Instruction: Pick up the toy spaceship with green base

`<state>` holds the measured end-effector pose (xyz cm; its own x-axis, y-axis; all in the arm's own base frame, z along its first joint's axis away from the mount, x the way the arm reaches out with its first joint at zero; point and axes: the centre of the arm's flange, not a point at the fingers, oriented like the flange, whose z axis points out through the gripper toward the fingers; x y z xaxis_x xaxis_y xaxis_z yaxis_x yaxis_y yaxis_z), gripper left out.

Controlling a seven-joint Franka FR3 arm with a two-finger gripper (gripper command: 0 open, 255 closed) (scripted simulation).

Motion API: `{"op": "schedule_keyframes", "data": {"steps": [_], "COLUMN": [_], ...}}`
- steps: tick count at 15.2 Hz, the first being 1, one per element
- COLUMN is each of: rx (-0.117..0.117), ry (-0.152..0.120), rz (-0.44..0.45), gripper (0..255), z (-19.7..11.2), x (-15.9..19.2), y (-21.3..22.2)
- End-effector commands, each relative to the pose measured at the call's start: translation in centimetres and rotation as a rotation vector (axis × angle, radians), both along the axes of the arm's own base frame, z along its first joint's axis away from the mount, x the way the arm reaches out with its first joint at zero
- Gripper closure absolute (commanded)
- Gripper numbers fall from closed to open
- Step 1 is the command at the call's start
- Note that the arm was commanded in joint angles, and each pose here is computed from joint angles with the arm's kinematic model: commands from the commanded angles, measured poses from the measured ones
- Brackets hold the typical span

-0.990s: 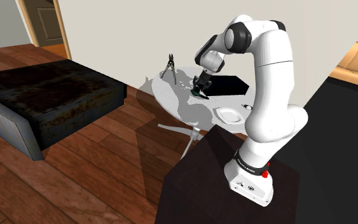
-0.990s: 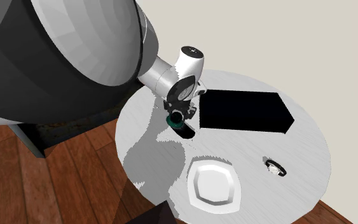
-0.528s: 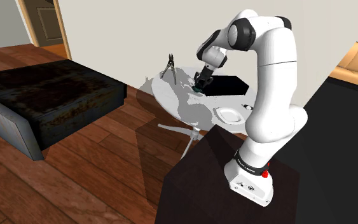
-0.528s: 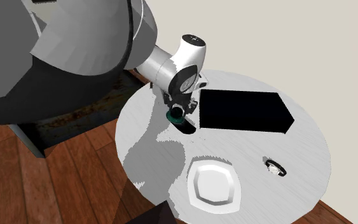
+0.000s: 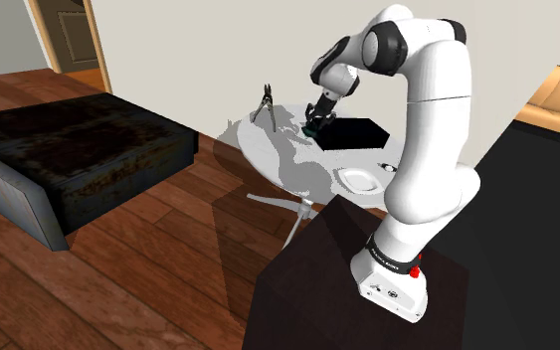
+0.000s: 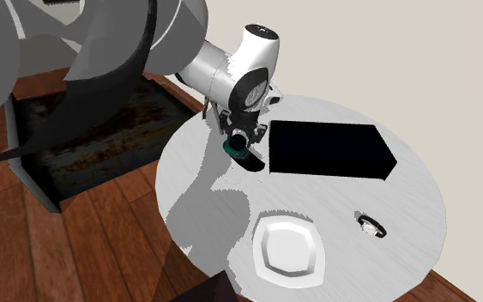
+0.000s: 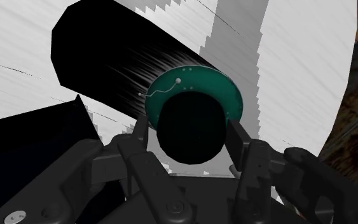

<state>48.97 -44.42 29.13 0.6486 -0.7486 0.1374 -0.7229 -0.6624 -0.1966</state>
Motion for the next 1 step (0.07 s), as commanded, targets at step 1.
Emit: {"op": "schedule_keyframes", "data": {"steps": [1], "rx": [0.000], "ry": [0.000], "rz": [0.000], "gripper": [255], "z": [0.24], "x": [-0.07], "y": [0.07]}}
